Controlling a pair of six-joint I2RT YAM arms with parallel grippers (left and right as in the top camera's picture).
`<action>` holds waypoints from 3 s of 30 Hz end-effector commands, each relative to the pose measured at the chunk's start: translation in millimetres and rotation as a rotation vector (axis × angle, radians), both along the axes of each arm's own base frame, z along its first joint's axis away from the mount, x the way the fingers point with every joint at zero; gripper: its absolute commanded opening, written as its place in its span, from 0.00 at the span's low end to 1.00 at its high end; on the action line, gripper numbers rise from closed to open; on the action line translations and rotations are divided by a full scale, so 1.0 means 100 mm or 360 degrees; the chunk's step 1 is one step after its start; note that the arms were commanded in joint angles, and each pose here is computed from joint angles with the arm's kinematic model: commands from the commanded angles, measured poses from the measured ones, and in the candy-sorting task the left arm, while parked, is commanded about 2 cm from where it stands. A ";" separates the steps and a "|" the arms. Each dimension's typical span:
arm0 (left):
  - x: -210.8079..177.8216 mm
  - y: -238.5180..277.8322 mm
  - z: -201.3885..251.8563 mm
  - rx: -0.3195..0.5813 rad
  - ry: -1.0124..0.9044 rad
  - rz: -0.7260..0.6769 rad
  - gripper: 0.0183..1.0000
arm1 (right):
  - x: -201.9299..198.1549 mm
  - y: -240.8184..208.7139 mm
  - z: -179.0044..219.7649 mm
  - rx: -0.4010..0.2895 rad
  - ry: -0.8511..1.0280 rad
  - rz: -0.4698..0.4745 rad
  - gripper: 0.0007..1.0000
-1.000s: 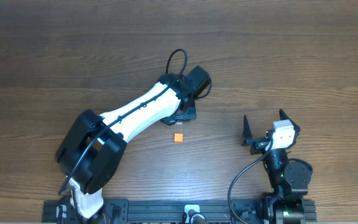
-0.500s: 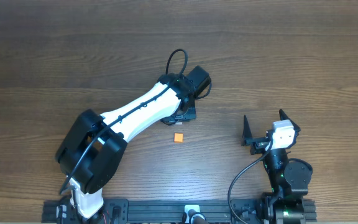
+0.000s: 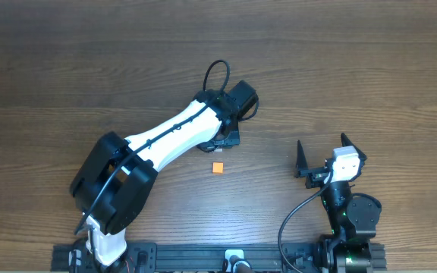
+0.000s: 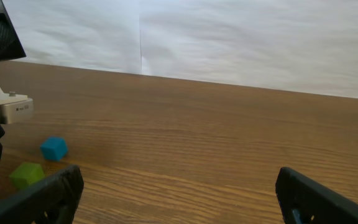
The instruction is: Stack Cubes
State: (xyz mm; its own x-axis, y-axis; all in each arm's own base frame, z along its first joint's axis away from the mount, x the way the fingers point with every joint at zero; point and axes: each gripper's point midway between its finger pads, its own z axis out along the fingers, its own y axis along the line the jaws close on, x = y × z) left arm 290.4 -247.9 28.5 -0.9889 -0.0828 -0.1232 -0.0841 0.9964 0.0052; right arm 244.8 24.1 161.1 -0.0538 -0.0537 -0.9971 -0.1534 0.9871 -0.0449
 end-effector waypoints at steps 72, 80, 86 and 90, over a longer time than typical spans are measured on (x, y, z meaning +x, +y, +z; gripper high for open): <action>-0.69 -0.03 -0.07 -0.0006 0.0096 -0.0054 0.60 | 0.00 -0.01 -0.01 -0.0002 0.0000 -0.0004 0.99; -0.71 -0.02 -0.11 0.0005 0.0115 -0.0054 0.46 | 0.00 -0.01 -0.01 -0.0002 0.0000 -0.0004 0.99; -0.71 -0.02 -0.13 0.0007 0.0124 -0.0054 0.42 | 0.00 -0.01 -0.01 -0.0002 0.0000 -0.0004 0.99; -0.72 -0.02 -0.16 0.0017 0.0134 -0.0054 0.40 | 0.00 -0.01 -0.01 -0.0002 0.0000 -0.0004 0.99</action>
